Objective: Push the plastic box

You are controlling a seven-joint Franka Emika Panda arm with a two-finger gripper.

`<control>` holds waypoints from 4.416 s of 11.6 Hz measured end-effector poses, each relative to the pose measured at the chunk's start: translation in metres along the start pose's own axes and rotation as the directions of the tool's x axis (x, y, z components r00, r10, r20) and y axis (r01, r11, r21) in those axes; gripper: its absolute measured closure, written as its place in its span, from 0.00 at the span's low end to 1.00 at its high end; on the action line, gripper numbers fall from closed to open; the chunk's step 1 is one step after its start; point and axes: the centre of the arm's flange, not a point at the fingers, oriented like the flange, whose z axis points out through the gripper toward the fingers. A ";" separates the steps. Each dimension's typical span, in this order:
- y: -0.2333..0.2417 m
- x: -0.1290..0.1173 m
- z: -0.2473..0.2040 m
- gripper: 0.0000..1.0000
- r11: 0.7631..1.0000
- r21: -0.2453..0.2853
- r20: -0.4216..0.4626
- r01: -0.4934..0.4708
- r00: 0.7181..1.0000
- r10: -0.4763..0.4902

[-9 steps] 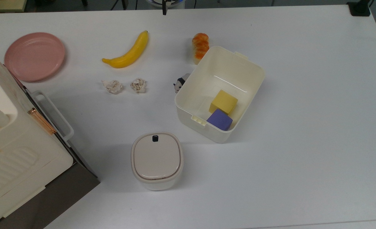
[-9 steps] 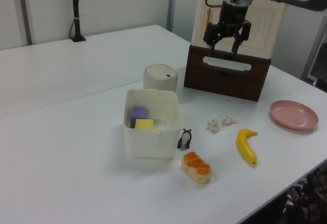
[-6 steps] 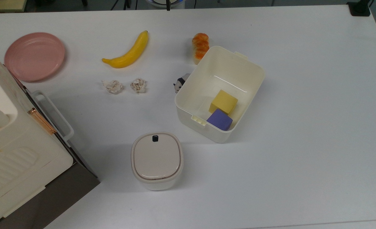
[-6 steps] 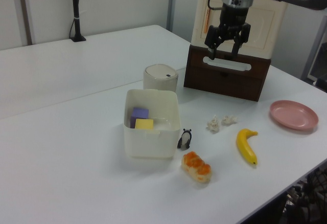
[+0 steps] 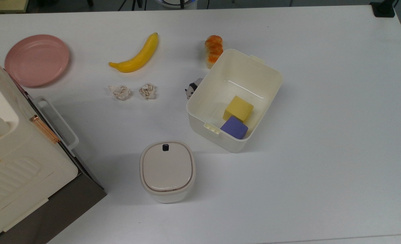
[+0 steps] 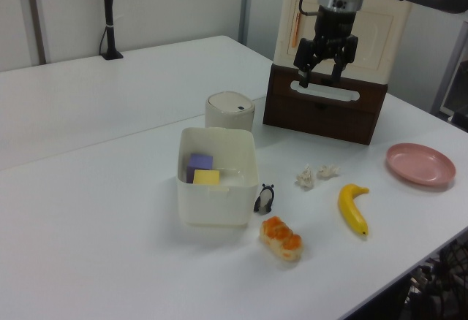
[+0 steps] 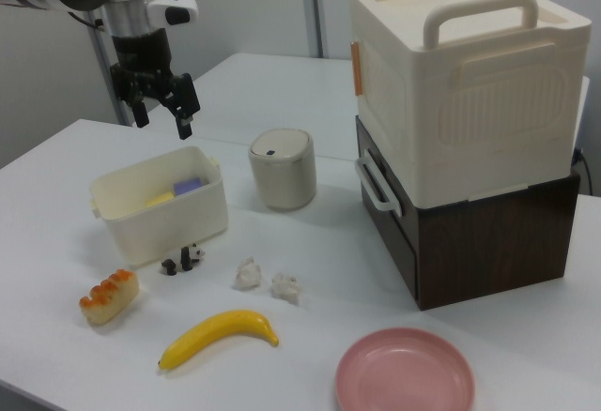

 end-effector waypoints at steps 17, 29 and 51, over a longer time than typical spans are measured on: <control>-0.101 0.009 0.212 0.00 0.533 0.016 0.261 0.846 0.511 -0.819; -0.118 0.021 0.223 0.00 0.606 -0.039 0.219 0.795 0.598 -0.771; -0.191 0.082 0.231 0.00 0.729 -0.174 0.158 0.662 0.750 -0.642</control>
